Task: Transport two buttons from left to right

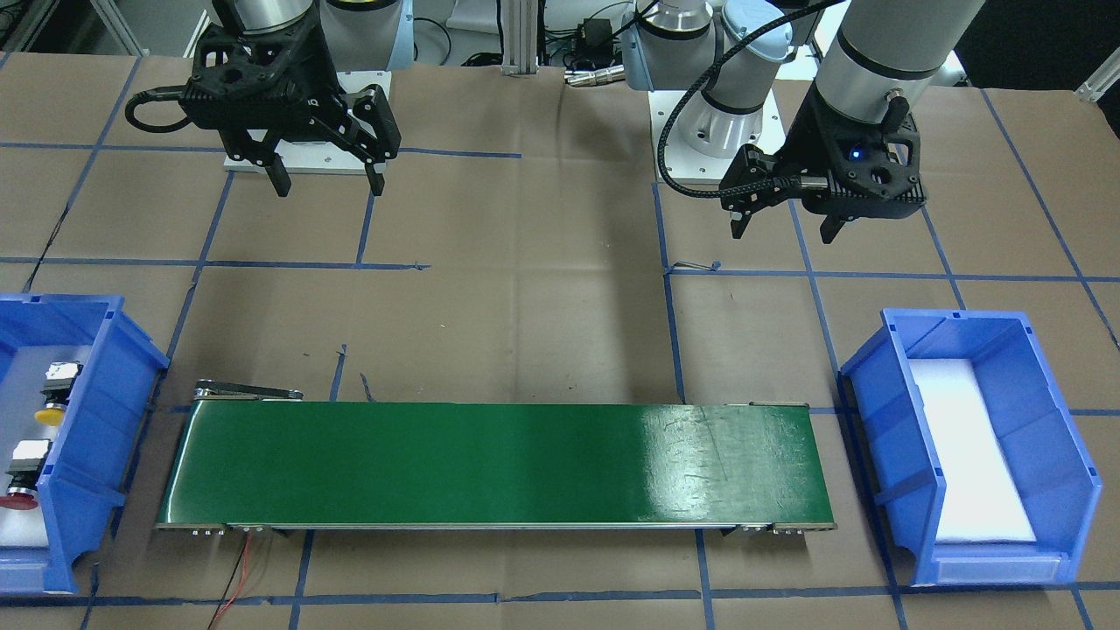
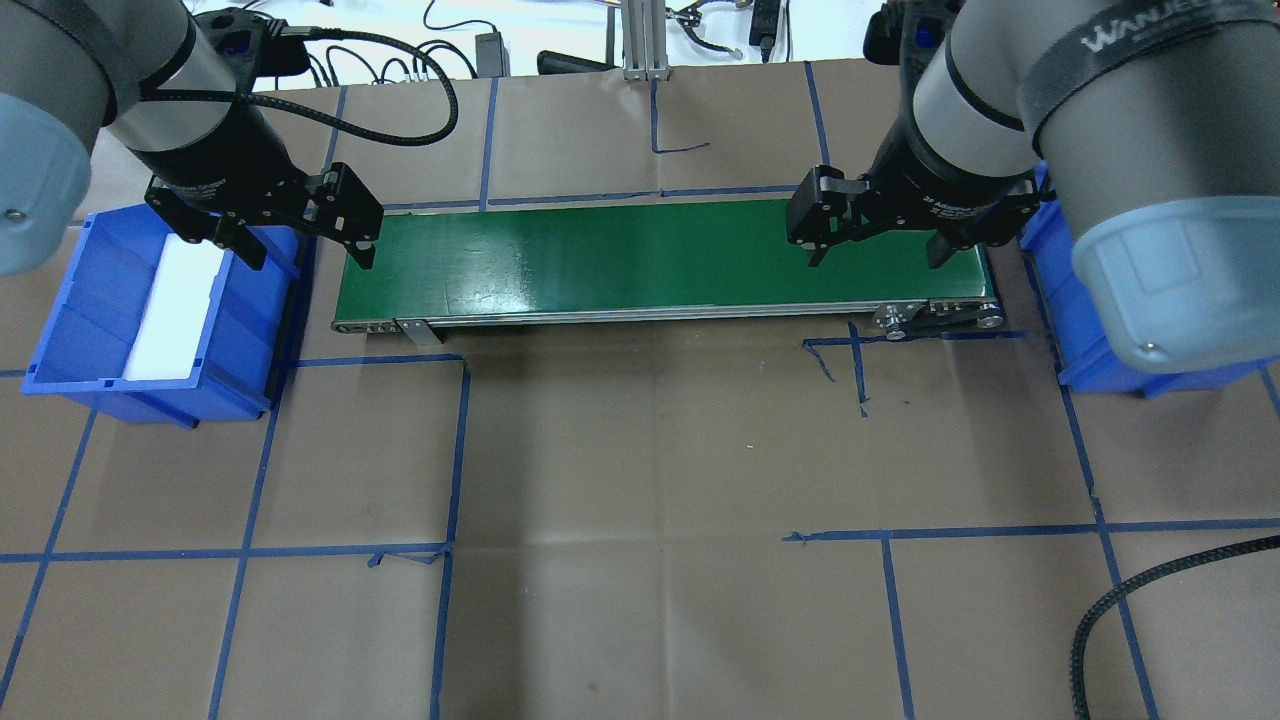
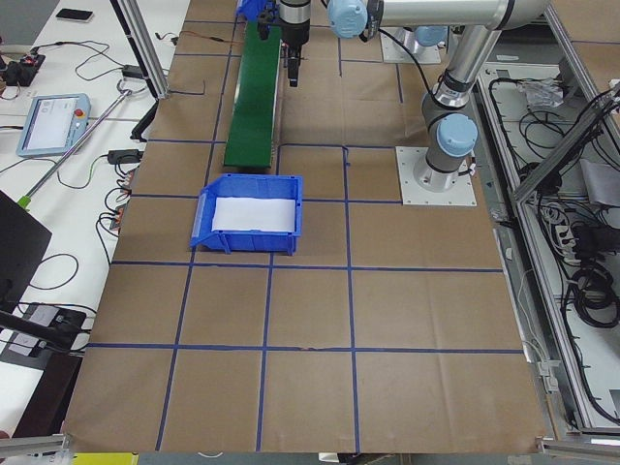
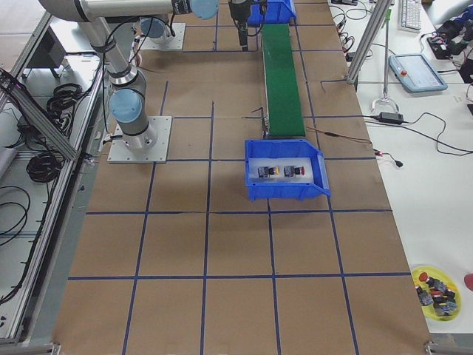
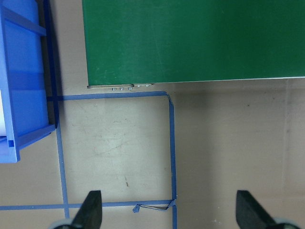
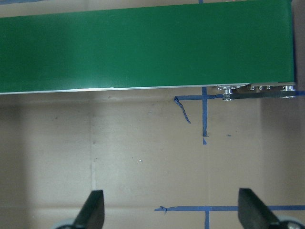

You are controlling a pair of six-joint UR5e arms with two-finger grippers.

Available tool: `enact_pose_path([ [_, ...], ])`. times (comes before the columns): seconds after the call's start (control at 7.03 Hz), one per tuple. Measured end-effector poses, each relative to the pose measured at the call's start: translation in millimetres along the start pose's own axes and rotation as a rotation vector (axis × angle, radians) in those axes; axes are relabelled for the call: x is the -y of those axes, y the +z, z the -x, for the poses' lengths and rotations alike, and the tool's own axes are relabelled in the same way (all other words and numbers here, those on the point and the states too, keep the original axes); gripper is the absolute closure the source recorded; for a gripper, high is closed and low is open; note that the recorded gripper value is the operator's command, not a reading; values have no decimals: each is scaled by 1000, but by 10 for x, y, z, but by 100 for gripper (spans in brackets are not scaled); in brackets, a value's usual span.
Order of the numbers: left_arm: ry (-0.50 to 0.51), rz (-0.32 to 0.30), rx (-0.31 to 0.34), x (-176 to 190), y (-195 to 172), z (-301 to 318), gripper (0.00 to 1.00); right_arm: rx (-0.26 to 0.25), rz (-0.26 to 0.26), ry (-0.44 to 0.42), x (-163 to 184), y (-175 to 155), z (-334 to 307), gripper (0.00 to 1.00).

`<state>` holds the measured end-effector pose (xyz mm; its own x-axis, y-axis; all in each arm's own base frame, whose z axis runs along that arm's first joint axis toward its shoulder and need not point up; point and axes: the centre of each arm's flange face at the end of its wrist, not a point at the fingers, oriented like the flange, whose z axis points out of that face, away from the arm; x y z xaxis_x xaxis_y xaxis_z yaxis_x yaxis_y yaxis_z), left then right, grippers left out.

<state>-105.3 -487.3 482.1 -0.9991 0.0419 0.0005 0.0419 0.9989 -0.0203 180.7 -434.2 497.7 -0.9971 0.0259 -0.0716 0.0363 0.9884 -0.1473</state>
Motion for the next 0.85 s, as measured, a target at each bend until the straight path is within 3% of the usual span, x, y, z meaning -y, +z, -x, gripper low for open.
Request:
enact_pose_path([
  [0.85, 0, 0, 0, -7, 0, -1, 0, -2, 43, 18, 180, 187, -237, 0],
])
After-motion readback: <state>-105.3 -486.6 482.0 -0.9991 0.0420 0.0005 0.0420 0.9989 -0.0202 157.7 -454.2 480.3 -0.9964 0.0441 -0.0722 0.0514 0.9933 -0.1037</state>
